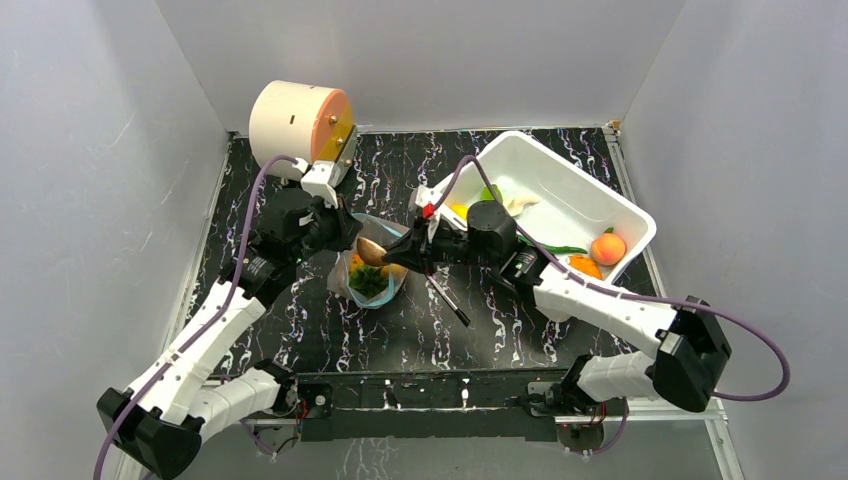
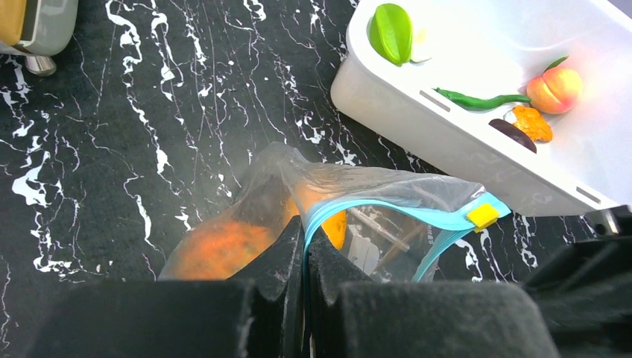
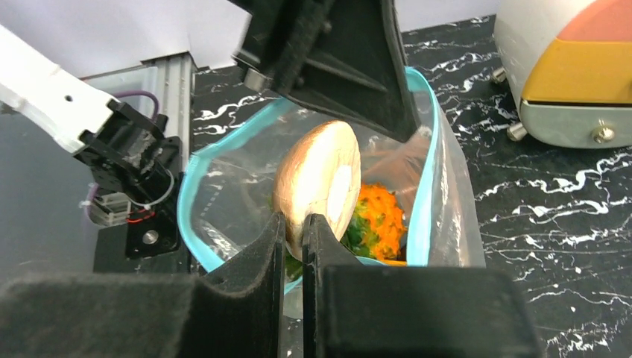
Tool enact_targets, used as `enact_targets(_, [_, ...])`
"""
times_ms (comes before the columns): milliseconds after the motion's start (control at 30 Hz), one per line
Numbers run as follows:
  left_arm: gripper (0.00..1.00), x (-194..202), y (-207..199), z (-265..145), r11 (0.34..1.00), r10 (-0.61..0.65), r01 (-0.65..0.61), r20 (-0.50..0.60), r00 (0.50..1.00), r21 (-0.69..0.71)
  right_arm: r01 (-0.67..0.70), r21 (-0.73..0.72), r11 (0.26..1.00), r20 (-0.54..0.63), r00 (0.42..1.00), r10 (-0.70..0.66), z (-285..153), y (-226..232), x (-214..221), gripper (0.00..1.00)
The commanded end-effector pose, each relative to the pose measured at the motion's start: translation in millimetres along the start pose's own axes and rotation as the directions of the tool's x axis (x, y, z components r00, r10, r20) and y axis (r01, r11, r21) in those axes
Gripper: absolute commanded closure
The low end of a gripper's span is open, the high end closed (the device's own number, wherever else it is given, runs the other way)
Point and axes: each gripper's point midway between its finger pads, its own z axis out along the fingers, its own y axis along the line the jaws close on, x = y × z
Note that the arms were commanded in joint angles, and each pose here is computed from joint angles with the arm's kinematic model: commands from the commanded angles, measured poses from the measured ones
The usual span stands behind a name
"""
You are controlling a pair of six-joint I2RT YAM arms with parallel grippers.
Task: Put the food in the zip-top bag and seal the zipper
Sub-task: Place the fake vegetable in the zipper food storage bag.
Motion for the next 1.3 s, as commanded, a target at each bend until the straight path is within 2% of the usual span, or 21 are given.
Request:
enact_targets(0, [1.0,-29.3,-6.8,-19.5,1.0,0.023,-0.024,0.092,0.995,0.01,0.064,0.063,0.996,0.037,0.997,-0.067,7.4,-13.9,-14.4,1.0])
enact_targets(233, [1.0,-30.3,-7.5,-22.7,0.999,0.037,-0.04,0.127,0.991,0.023,0.078,0.108,0.991,-0.083,0.994,-0.07,19.5,-32.5,23.4,1.0])
enact_targets(400, [1.0,-37.6,-3.3,-28.0,0.998,0.069,-0.07,0.159,0.985,-0.003,0.096,0.15,0.984,-0.12,0.99,-0.078,28.4,-47.5,32.8,0.92])
enact_targets(567, [1.0,-36.8,6.8,-32.5,0.994,0.104,-0.097,0.169,0.98,-0.052,0.084,0.142,0.986,-0.108,0.992,-0.069,34.3,-47.9,21.2,0.75])
enact_targets(733, [1.0,-30.0,14.0,-31.5,0.992,0.116,-0.104,0.172,0.978,-0.078,0.011,0.149,0.989,-0.071,0.997,0.0,29.3,-40.9,13.6,0.57])
enact_targets(800, [1.0,-27.4,15.0,-30.4,0.991,0.116,-0.104,0.164,0.98,-0.08,-0.014,0.163,0.986,-0.054,0.998,0.023,25.2,-40.2,9.2,0.53])
enact_targets(967, [1.0,-18.8,19.4,-25.3,0.99,0.124,-0.112,0.152,0.981,-0.089,-0.047,0.174,0.984,-0.037,0.998,0.055,16.3,-35.3,-12.5,0.53])
enact_targets(1133, [1.0,-11.9,24.1,-19.5,0.988,0.132,-0.117,0.15,0.98,-0.1,-0.107,0.235,0.966,-0.085,0.988,0.13,3.9,-40.1,-25.6,0.5])
enact_targets(1267, [1.0,-4.4,16.3,-16.8,0.99,0.143,-0.138,0.148,0.979,-0.043,-0.185,0.314,0.931,-0.084,0.972,0.221,-8.7,-57.6,-33.0,0.52])
